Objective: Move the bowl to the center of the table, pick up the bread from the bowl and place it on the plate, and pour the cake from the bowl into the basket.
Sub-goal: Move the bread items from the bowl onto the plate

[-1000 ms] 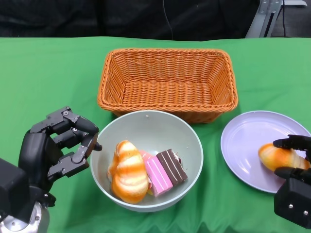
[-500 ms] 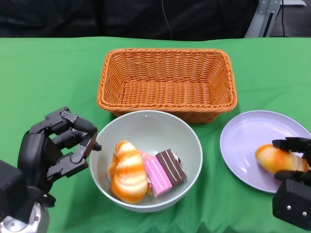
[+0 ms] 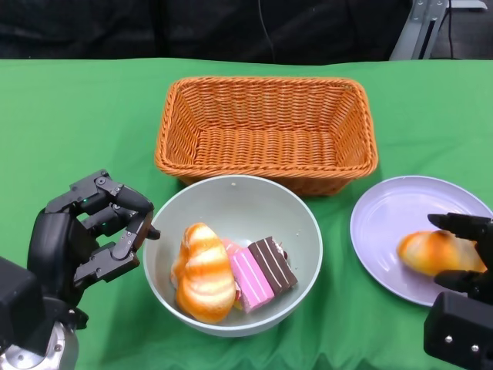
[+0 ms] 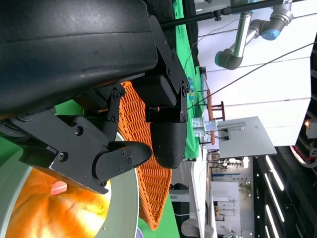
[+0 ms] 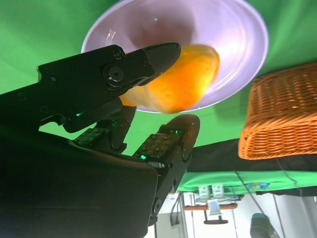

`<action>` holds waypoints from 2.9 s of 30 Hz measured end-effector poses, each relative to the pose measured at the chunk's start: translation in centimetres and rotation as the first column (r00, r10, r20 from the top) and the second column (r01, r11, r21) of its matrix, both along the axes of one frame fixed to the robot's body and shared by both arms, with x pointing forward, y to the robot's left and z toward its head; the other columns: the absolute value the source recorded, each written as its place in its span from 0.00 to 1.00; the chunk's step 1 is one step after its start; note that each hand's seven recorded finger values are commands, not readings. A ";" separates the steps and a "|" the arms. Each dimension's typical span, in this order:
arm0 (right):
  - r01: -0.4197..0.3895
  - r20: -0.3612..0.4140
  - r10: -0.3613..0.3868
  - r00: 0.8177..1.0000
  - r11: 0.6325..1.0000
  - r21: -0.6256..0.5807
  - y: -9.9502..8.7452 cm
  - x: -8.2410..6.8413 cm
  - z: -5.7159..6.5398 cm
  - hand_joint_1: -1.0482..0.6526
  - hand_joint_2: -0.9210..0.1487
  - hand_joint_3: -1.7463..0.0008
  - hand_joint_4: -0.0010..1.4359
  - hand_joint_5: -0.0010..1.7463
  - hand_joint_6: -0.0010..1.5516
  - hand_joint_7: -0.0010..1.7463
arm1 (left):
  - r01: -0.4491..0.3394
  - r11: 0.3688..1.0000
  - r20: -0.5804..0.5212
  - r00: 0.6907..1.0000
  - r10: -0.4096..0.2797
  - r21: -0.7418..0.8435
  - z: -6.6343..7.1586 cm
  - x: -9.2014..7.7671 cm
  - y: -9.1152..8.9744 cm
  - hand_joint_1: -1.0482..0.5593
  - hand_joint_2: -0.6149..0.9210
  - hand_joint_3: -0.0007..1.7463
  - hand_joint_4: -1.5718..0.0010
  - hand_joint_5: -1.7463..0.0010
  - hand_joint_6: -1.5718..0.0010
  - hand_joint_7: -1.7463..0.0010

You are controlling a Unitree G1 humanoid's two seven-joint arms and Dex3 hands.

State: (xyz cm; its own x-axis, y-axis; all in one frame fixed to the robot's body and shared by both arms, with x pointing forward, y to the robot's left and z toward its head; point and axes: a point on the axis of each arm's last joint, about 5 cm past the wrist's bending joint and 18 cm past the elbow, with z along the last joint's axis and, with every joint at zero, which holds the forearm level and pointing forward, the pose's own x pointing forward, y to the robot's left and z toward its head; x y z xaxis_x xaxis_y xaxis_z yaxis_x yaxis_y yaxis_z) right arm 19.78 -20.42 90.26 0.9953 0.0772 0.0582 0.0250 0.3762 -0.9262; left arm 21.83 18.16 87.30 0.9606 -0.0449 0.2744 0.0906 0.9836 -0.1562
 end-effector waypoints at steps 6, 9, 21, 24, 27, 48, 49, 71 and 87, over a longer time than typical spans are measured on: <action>-0.008 0.038 0.008 0.999 1.000 0.016 0.4 -0.2 0.4 0.28 0.00 0.99 0.56 0.03 0.41 0.00 | -0.002 1.000 -0.004 1.000 0.002 0.000 -0.2 0.0 0.0 0.57 0.81 0.48 0.50 0.17 0.43 0.34; -0.013 0.048 0.012 0.999 1.000 0.017 0.5 -0.4 0.6 0.27 0.00 0.98 0.54 0.02 0.41 0.00 | -0.002 1.000 -0.003 1.000 0.002 0.001 -0.3 0.0 0.0 0.57 0.81 0.48 0.50 0.17 0.44 0.34; -0.015 0.035 0.015 0.999 1.000 0.010 0.6 -0.7 0.9 0.26 0.00 0.98 0.54 0.01 0.41 0.00 | -0.002 1.000 -0.002 1.000 0.002 0.005 -0.3 0.0 0.0 0.58 0.82 0.47 0.51 0.16 0.45 0.33; -0.024 0.041 0.023 0.999 0.999 0.021 0.7 -0.8 1.0 0.26 0.00 0.98 0.56 0.01 0.42 0.01 | -0.002 1.000 -0.002 1.000 0.002 0.005 -0.3 0.0 0.0 0.58 0.82 0.47 0.51 0.16 0.44 0.33; -0.063 0.071 0.060 0.996 0.997 0.043 0.9 -0.8 1.4 0.26 0.00 0.98 0.57 0.02 0.43 0.01 | -0.002 1.000 -0.002 1.000 0.002 0.005 -0.3 0.0 0.0 0.58 0.82 0.47 0.50 0.17 0.44 0.33; -0.472 0.224 0.440 0.870 0.875 0.113 6.9 -0.7 6.5 0.21 0.00 0.94 0.64 0.04 0.46 0.01 | -0.026 0.999 -0.002 1.000 0.026 0.019 -0.3 0.4 -0.7 0.58 0.81 0.50 0.51 0.16 0.46 0.32; -0.482 0.223 0.451 0.864 0.869 0.113 7.1 -0.6 6.5 0.21 0.00 0.95 0.63 0.03 0.46 0.01 | -0.028 0.999 -0.002 1.000 0.028 0.018 -0.3 0.4 -0.7 0.58 0.81 0.50 0.51 0.16 0.46 0.32; -0.726 0.308 0.734 0.606 0.668 -0.163 12.1 1.1 6.6 0.22 0.00 0.98 0.54 0.00 0.43 0.00 | -0.087 0.995 -0.005 0.996 0.087 0.039 -0.2 0.6 -0.7 0.54 0.88 0.33 0.51 0.11 0.43 0.36; -0.795 0.414 0.809 0.417 0.546 -0.265 13.2 3.6 3.7 0.20 0.02 0.99 0.47 0.00 0.42 0.00 | -0.115 0.993 -0.017 0.993 0.114 -0.031 0.3 0.8 -0.6 0.49 0.88 0.25 0.56 0.10 0.47 0.35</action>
